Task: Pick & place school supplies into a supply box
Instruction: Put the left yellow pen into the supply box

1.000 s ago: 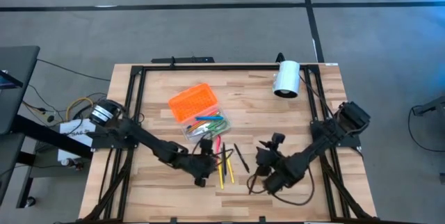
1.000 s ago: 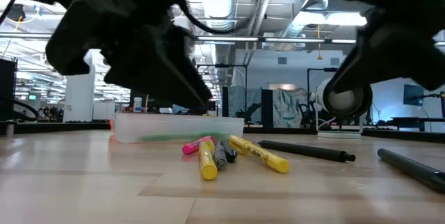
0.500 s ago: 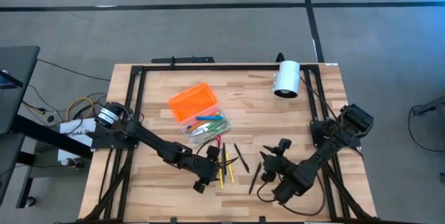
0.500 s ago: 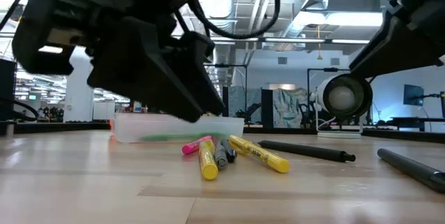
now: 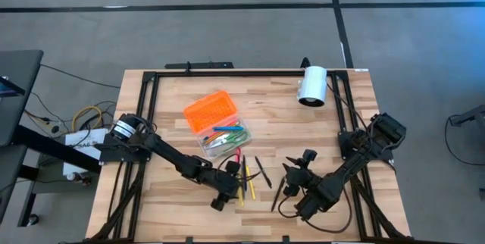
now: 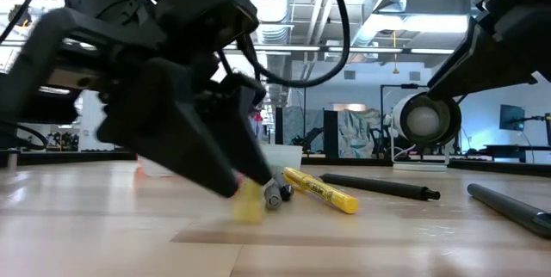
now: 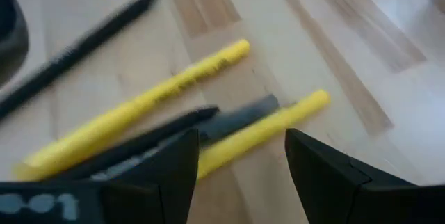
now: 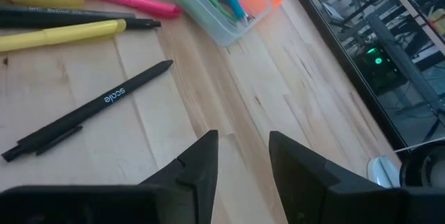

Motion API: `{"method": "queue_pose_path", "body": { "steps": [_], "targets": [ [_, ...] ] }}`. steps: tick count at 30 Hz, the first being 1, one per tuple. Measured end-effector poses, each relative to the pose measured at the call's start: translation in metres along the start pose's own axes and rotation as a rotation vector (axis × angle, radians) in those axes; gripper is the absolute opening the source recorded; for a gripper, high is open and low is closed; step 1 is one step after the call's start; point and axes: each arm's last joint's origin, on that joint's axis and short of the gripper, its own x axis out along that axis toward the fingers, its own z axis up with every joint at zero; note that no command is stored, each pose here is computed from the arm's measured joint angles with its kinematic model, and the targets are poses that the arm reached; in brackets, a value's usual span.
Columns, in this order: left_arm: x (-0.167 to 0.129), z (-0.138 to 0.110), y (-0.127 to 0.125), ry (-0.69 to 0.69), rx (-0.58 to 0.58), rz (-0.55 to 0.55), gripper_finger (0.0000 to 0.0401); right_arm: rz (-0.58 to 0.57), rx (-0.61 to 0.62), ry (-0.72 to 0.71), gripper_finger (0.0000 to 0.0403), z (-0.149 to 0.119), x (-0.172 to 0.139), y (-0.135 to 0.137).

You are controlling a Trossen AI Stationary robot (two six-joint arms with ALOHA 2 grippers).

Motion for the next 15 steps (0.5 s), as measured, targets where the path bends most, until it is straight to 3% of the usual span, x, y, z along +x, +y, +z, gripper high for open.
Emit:
{"method": "queue_pose_path", "body": {
  "steps": [10, 15],
  "targets": [
    [-0.012, -0.009, -0.016, 0.171, -0.095, -0.12, 0.0204, -0.006, -0.019, 0.005, 0.0122, -0.001, 0.0, -0.001],
    [-0.026, -0.01, -0.03, 0.231, -0.088, -0.11, 0.0204, -0.015, -0.019, 0.001, 0.0122, 0.0, 0.001, -0.002]
  ]
}}
